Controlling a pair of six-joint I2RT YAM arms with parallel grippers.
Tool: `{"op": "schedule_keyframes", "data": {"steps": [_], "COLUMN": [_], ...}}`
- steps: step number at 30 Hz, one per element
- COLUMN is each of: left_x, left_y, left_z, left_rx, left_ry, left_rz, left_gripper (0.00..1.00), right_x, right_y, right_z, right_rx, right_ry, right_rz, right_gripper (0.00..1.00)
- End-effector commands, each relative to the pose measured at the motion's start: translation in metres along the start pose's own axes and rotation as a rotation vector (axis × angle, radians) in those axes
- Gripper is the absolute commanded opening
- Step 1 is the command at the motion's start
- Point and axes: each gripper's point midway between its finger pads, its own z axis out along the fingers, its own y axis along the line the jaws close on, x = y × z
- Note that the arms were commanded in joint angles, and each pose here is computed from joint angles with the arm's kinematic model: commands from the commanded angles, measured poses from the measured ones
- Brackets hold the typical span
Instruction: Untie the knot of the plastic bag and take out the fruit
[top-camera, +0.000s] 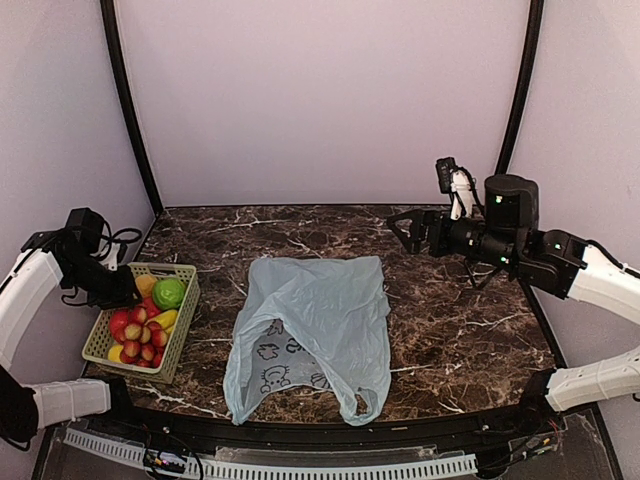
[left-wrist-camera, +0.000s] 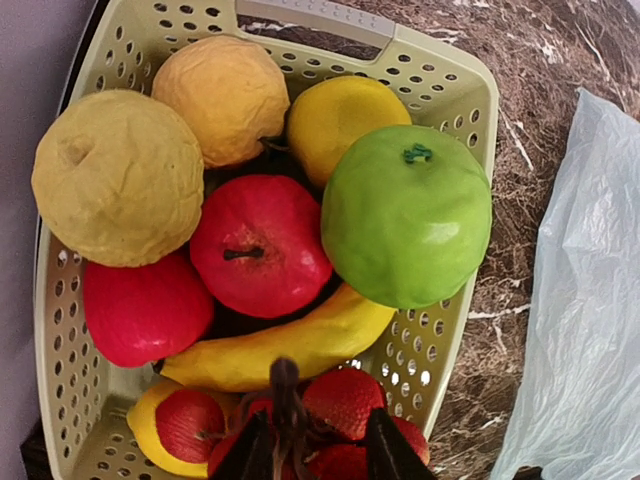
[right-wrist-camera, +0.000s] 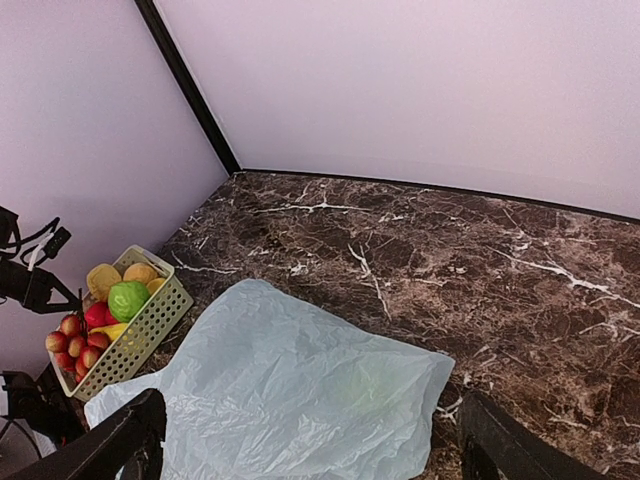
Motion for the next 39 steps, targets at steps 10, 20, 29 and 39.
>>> {"op": "schedule_keyframes", "data": {"steps": [10,20,29,39], "left_x": [-0.009,-0.057,-0.017,0.067], "left_y": [0.003,-0.068,-0.158,-0.215], "left_z": [-0.028,-0.097,-0.085,-0.039], "left_rx": [-0.035,0.270,0.564,0.720], "left_ry": [-0.054,-0.304,-0.246,-0.079], "left_rz": [0.014,0.219,0.470,0.640], "left_gripper": [0.76,0.71,0.73,0.75], "right_x": [-0.002,0.017,0.083,0.133], "right_y": [-0.001,0.029,0.063,0.076], "right_z": [-0.002,-0.006,-0.006,0.006], "right_rx": [-0.008,-0.194,-0.286,-0.159], "right_ry": [-0.010,0.061,0.253,0.320], "right_rz": [0.008,-0.102,-0.190,-0.125], "right_gripper": [0.99,0.97,0.93,0.91]}}
